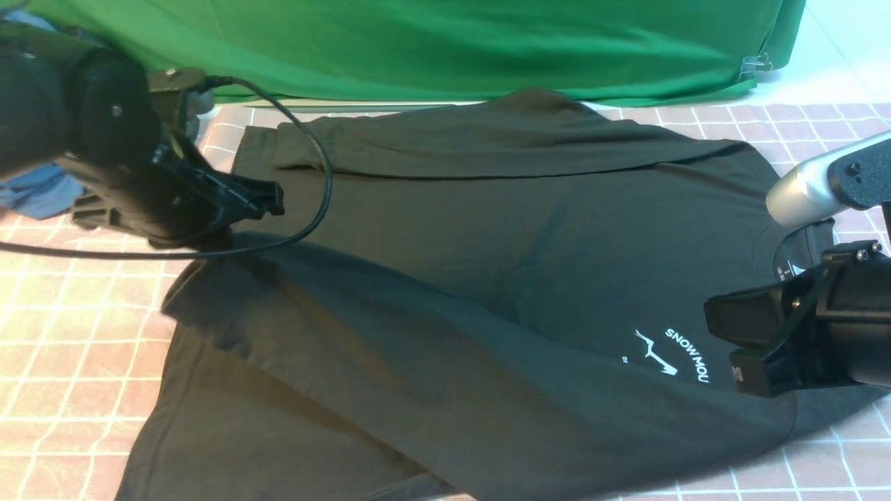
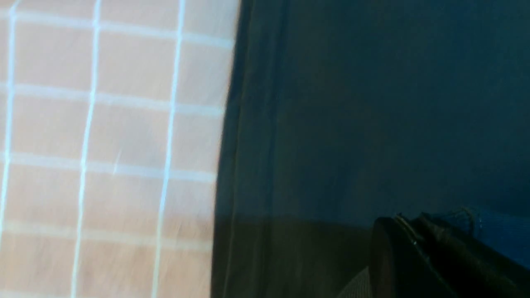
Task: Fold a long-sleeved shirt over a pink coffee tablecloth.
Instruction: 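Fold the left side of the black T-shirt inward over its body, then grab the top left corner of the dark shirt with the left gripper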
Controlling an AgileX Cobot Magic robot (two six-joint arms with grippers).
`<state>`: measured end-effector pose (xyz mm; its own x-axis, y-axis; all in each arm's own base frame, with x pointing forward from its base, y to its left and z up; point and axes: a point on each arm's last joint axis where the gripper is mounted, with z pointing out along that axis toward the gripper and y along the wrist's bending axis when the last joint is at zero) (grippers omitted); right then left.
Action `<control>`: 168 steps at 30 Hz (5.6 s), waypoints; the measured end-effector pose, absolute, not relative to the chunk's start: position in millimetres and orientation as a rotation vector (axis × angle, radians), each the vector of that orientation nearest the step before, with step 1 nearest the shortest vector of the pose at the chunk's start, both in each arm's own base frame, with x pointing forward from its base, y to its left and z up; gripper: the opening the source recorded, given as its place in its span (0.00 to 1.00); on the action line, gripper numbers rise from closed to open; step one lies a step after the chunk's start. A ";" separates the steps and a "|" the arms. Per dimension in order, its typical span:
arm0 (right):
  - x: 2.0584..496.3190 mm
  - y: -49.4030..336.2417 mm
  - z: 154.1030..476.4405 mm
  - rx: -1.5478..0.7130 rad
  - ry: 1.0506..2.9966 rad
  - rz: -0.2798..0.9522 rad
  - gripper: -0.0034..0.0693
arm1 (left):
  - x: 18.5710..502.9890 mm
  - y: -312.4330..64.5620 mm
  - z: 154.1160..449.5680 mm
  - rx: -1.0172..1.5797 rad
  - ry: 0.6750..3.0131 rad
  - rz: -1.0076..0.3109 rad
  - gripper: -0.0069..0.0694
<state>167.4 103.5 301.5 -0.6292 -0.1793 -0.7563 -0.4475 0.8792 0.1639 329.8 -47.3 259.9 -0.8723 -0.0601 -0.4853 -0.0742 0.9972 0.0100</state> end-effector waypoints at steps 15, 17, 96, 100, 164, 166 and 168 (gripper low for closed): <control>167.3 103.5 301.5 -0.449 2.251 0.433 0.10 | 364.9 -41.6 240.3 -0.003 2.495 0.101 0.15; 167.3 103.5 301.5 -0.449 2.251 0.433 0.10 | 368.4 -40.1 238.3 -0.007 2.480 0.096 0.15; 208.9 55.9 279.7 -0.346 2.584 0.215 0.10 | 261.3 -232.0 174.6 0.323 2.643 -0.645 0.74; 208.9 56.0 279.7 -0.346 2.584 0.216 0.10 | 266.2 -232.6 175.7 0.297 2.591 -0.642 0.74; 214.9 57.0 271.1 -0.348 2.624 0.215 0.10 | 214.9 -256.5 174.0 0.734 2.818 -0.843 0.50; 214.9 57.0 270.8 -0.348 2.627 0.215 0.11 | 216.5 -256.7 174.0 0.725 2.804 -0.835 0.62; 214.9 57.0 270.8 -0.348 2.627 0.215 0.11 | 221.5 -257.9 174.6 0.689 2.757 -0.814 0.74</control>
<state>214.9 57.0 270.8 -0.8534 -0.2066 -0.4786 -0.2816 0.9553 0.0898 221.5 -257.9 174.6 -0.8750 0.3804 -0.2996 0.4821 0.7417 -0.4663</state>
